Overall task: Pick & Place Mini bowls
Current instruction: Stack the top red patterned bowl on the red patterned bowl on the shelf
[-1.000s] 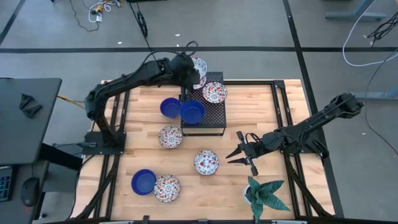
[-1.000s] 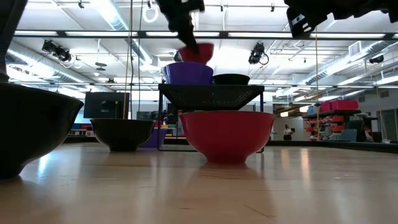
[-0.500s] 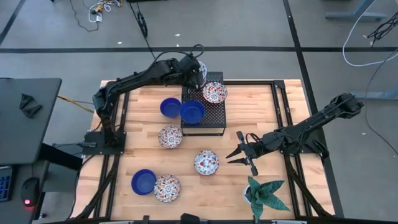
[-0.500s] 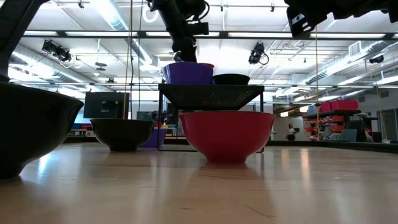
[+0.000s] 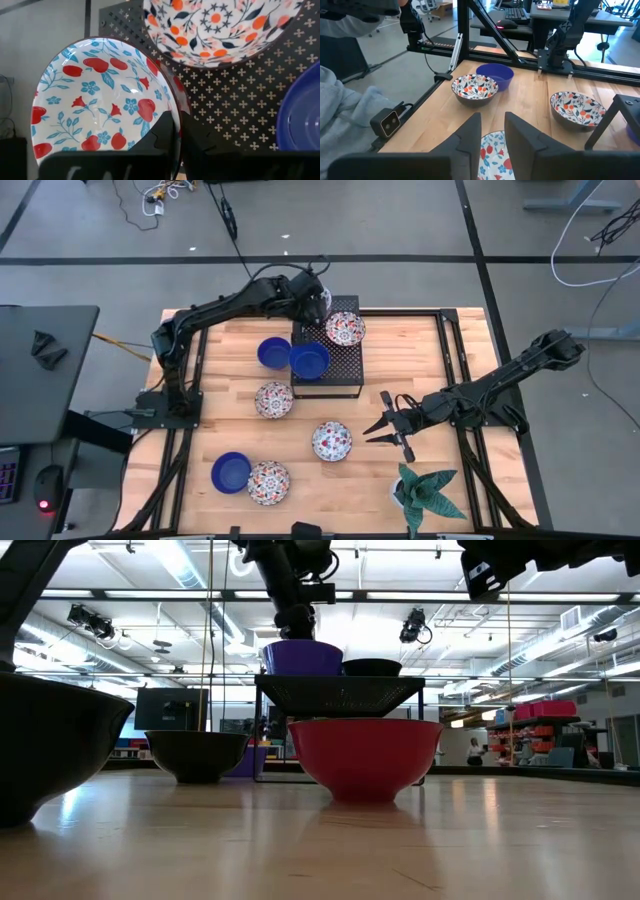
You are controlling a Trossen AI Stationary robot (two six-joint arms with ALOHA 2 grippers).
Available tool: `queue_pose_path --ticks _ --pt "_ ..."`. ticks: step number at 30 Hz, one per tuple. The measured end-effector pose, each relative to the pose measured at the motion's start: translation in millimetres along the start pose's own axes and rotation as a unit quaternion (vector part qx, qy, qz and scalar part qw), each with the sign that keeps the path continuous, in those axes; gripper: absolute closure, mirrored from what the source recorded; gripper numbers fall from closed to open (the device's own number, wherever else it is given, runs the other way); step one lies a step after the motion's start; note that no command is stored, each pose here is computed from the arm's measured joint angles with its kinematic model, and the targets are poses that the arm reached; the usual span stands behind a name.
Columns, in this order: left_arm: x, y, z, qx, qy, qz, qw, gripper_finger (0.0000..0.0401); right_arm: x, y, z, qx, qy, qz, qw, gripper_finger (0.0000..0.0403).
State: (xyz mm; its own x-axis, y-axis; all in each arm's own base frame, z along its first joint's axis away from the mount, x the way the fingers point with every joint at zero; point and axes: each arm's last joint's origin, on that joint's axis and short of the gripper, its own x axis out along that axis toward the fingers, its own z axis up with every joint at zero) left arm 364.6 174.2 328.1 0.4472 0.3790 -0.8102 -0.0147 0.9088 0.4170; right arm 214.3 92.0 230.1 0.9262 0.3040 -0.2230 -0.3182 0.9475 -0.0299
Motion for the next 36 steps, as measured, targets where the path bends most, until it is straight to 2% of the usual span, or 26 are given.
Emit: queue_pose_path --ticks 36 --pt "6.5 -0.5 -0.5 -0.032 0.008 -0.002 0.999 0.0377 0.0 0.0 -0.2 0.000 0.001 0.000 1.000 0.0317"
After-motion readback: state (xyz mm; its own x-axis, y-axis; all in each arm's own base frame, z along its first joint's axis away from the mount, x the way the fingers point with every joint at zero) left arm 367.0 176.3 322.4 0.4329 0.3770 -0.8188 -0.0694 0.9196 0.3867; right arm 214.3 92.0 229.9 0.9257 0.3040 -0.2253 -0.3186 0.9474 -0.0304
